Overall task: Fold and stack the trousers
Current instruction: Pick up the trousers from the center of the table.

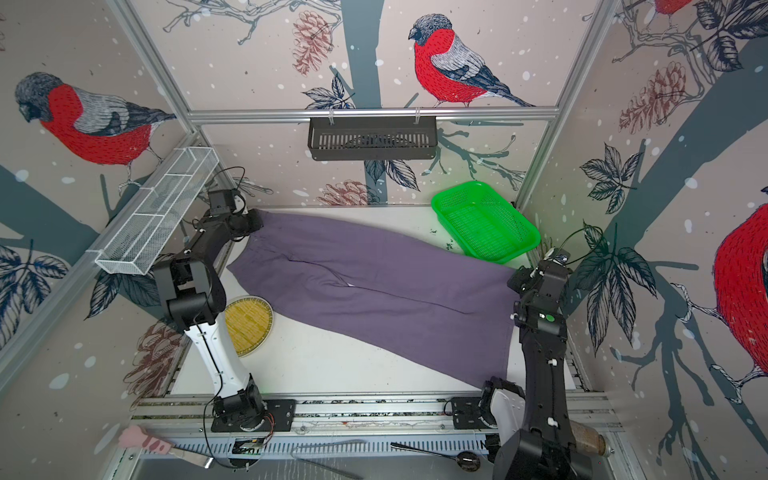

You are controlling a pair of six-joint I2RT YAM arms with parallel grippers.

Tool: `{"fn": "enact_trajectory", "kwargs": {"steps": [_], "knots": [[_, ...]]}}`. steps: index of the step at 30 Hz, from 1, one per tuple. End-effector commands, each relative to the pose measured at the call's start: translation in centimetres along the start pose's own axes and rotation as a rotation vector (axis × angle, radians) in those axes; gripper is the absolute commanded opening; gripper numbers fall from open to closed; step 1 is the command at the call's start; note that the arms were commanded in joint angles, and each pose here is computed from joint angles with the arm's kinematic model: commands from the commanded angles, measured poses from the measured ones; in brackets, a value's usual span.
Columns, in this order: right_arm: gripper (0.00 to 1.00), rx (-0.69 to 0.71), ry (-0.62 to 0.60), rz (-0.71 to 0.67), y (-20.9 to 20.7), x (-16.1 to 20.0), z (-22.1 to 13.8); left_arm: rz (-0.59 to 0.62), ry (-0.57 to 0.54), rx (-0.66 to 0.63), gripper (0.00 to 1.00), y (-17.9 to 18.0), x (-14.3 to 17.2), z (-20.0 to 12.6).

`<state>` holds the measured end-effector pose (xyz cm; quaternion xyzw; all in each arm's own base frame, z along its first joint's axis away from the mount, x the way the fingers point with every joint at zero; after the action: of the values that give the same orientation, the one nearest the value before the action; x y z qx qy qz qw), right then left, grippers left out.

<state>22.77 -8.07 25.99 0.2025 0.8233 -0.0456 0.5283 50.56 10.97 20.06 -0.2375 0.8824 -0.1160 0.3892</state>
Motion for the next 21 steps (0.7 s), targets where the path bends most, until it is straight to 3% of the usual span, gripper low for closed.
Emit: {"fn": "enact_trajectory", "kwargs": {"steps": [1, 12, 21], "knots": [[0.07, 0.043, -0.012, 0.025, -0.5, 0.2, -1.3, -0.032, -0.107, -0.066, 0.0, 0.5, -1.3, -1.1], [0.08, 0.089, -0.014, 0.018, -0.9, 0.8, -5.1, -0.136, -0.208, -0.241, 0.0, 2.7, -0.2, -3.7], [0.09, 0.083, 0.0, 0.109, -0.9, 2.3, -6.7, -0.241, -0.304, -0.32, 0.0, 4.4, 1.4, -6.1]]}}
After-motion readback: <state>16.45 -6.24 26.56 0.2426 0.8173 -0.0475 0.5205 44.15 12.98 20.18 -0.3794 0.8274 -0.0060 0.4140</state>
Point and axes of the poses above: each gripper's point midway between its finger pads, its own z axis out along the fingers, its own y axis along the line the jaws close on, x = y × z, the point moved 8 cm from there along -z, back along the fingers, and after that the axes turned 10 degrees about -z, right-handed, at the moved point
